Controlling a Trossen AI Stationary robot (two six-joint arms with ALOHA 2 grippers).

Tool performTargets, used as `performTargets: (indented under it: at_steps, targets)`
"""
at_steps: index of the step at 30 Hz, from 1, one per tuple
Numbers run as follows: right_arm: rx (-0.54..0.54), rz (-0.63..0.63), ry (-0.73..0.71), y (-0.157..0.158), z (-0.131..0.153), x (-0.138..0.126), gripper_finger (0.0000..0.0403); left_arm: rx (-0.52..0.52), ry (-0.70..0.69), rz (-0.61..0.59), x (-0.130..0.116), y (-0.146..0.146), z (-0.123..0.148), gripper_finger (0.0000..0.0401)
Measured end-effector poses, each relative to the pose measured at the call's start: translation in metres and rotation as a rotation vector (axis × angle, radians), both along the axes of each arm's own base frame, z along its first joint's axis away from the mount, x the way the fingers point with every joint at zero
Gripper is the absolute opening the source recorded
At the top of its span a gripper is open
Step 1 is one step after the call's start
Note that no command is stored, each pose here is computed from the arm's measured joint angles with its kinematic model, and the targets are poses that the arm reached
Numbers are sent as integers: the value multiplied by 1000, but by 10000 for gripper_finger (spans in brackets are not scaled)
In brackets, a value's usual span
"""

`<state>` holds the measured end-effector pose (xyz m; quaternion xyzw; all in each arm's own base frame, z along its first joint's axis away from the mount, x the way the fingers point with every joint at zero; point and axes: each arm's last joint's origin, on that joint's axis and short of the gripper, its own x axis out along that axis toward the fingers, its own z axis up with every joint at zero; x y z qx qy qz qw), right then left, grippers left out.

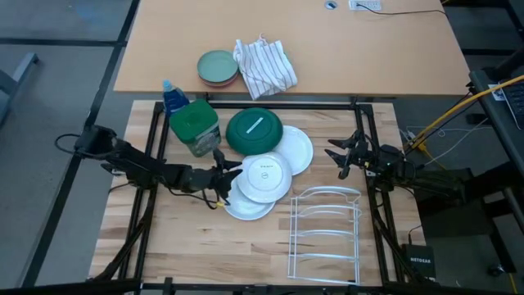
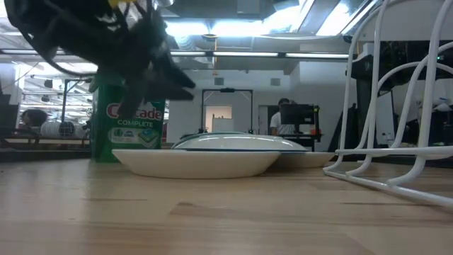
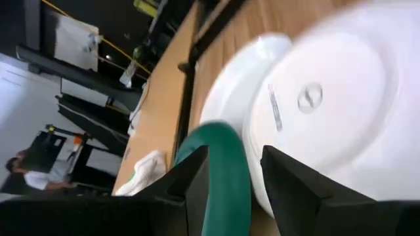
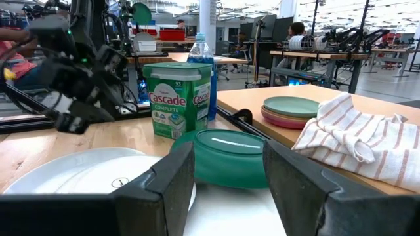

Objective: Sort dishes
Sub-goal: Put the green plate on the dish rack

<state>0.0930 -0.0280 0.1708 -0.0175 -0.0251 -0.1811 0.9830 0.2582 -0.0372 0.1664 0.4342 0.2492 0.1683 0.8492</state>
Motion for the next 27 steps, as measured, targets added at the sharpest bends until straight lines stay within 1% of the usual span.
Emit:
performTargets:
  at_steps: [5, 8, 13, 16, 19, 22, 27]
  targets:
    - [0, 0, 0, 0, 0, 0, 186, -1, 71, 53, 2, 10, -14, 131]
    - [0, 0, 0, 0, 0, 0, 186, -23, 101, 99, 1, 16, -20, 131]
    - [0, 0, 0, 0, 0, 0, 186, -72, 92, 184, -2, 23, -23, 131]
    - [0, 0, 0, 0, 0, 0, 186, -54, 132, 208, -4, 25, -26, 131]
    - [1, 0, 1, 0, 0, 0, 186, -30, 227, 224, -9, 29, -32, 131]
    - [1, 0, 1, 0, 0, 0, 186, -31, 294, 249, -14, 32, -38, 131]
    - [1, 0, 2, 0, 0, 0, 186, -54, 307, 297, -17, 39, -40, 131]
